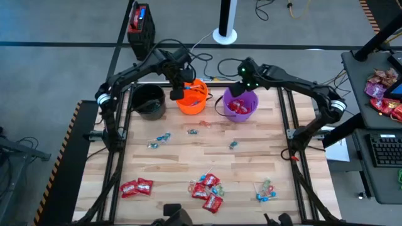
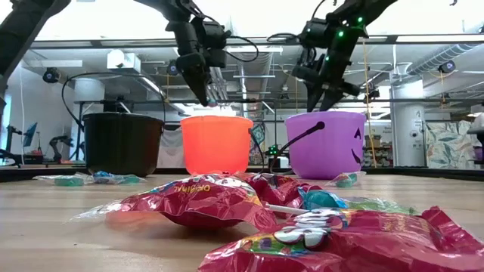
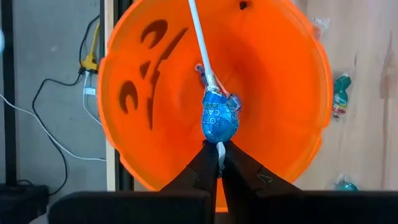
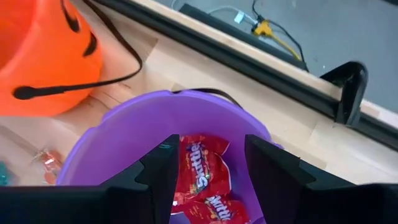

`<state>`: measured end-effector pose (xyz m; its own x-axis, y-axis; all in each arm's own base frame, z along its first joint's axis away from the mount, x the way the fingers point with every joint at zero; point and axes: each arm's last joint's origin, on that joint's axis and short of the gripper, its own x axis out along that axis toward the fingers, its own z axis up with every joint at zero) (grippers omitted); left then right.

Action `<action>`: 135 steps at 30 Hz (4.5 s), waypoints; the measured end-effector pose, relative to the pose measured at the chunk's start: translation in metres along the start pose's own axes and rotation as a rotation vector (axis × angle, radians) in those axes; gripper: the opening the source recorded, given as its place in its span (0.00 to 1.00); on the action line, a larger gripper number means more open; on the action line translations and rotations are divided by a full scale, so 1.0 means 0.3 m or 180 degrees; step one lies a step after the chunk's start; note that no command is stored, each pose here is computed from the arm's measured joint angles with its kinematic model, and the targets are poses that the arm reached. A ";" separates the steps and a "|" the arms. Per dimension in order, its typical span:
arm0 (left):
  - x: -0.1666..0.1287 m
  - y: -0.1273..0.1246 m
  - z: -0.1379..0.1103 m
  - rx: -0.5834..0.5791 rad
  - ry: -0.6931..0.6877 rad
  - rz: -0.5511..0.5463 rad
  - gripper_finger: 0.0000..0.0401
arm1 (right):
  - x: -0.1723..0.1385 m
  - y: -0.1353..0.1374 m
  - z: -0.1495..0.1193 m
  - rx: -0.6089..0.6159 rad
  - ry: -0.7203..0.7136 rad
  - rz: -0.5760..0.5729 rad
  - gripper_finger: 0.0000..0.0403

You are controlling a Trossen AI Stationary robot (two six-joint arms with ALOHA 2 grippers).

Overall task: Sort candy by brand, put in halloween buckets
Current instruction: Put the blue candy into the orange bucket, then put the blue gummy into the black bucket

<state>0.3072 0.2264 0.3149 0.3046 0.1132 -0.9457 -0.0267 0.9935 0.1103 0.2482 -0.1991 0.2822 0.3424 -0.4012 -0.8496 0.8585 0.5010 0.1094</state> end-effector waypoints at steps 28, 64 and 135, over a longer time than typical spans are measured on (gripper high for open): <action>0.124 0.060 -0.007 -0.0198 0.0192 -0.0085 0.00 | -0.138 -0.042 0.139 -0.0031 -0.0520 -0.0136 0.43; -0.113 0.050 0.091 -0.1145 -0.0658 -0.0600 0.29 | -0.279 -0.033 0.043 -0.0035 0.0178 0.0837 0.43; -0.471 -0.681 -0.307 -0.0808 -0.2586 -0.0322 0.19 | 0.223 0.492 -0.648 0.0909 0.1660 -0.0355 0.38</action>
<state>0.1821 0.0082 0.3978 0.9022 0.0791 -0.4241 -0.1454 0.9813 -0.1263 0.3238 -0.0029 0.1411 0.0742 0.0257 -0.9969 0.9717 0.2230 0.0780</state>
